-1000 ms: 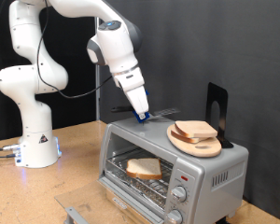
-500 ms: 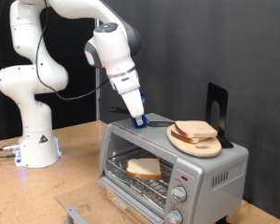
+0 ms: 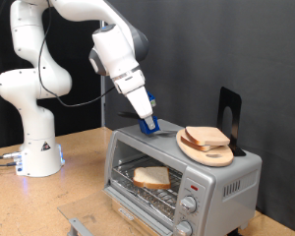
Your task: Make a piece of toast with the oven
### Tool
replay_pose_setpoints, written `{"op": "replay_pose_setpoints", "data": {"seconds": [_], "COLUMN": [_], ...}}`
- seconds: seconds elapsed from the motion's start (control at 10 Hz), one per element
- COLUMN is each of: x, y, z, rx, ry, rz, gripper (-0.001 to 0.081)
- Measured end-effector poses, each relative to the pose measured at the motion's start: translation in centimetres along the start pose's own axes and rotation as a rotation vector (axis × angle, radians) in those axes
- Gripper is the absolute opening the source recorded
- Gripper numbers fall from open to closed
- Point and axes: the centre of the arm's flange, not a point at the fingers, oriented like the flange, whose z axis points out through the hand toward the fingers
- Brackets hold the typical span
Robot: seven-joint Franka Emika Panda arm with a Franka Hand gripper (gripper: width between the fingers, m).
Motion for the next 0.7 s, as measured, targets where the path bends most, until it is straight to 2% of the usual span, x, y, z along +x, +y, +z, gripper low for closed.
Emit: {"op": "replay_pose_setpoints", "data": {"seconds": [0.4,0.7], "x": [-0.1,-0.9], "y": [0.0,-1.6], "z": [0.3,2.0], "rx": [-0.011,-0.038], "ry": [-0.007,-0.038], "rz": [-0.017,-0.054], "gripper": [0.0808,0.0808]}}
